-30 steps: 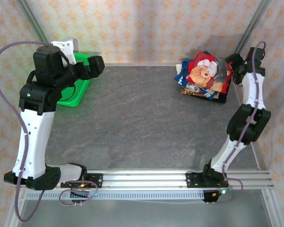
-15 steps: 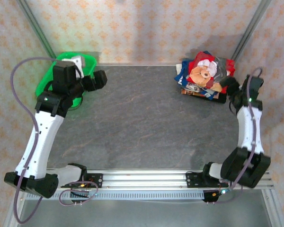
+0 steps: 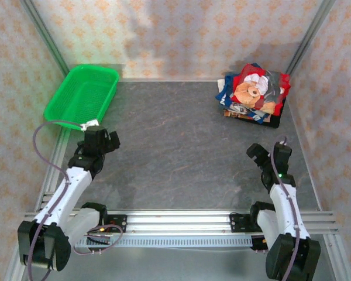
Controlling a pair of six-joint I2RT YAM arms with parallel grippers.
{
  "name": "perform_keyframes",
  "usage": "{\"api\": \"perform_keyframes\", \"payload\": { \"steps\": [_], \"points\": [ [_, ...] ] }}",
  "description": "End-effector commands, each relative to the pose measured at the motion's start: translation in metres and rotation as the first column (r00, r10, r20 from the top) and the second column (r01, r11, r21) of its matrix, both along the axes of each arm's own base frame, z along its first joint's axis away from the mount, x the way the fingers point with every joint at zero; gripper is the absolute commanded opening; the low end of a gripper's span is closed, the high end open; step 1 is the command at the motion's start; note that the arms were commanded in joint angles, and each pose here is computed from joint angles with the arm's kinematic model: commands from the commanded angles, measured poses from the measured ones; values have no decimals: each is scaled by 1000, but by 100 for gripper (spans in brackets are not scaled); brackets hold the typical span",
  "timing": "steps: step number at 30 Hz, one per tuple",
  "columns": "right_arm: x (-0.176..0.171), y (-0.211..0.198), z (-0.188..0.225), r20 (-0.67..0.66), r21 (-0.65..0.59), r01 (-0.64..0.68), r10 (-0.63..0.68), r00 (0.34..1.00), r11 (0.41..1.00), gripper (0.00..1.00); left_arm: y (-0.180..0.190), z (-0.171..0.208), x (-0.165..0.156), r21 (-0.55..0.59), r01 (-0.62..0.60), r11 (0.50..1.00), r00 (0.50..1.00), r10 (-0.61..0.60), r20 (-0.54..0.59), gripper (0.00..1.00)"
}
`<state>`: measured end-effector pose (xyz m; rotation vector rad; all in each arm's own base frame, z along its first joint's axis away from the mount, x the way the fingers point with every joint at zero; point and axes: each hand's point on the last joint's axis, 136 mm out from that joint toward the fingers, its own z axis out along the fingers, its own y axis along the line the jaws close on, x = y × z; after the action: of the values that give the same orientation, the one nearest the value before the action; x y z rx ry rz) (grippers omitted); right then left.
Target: Fold and stack the t-shirts
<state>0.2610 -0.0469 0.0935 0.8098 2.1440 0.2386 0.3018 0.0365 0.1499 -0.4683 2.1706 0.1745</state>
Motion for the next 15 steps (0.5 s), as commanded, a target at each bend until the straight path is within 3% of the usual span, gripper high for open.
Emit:
{"api": "perform_keyframes", "payload": {
  "steps": [1, 5, 7, 10, 15],
  "points": [
    [38, -17, 51, 258, -157, 43, -1, 966, 987, 99, 14, 25, 20, 119, -31, 992, 976, 5, 216, 100],
    [60, -17, 35, 218, -284, 21, 43, 975, 959, 99, 19, 4, 26, 114, -46, 992, 969, 16, 247, 100],
    [74, -15, 36, 262, -323, 23, 66, 963, 946, 99, 18, -10, 31, 117, -35, 992, 971, 6, 238, 100],
    [91, -16, 33, 299, -349, 36, 75, 951, 936, 99, 12, -28, 44, 142, 20, 990, 979, -49, 199, 100],
    [112, -12, 21, 321, -380, 14, 118, 940, 925, 99, 12, -26, 69, 180, 31, 983, 971, -73, 227, 100]
  ]
}}
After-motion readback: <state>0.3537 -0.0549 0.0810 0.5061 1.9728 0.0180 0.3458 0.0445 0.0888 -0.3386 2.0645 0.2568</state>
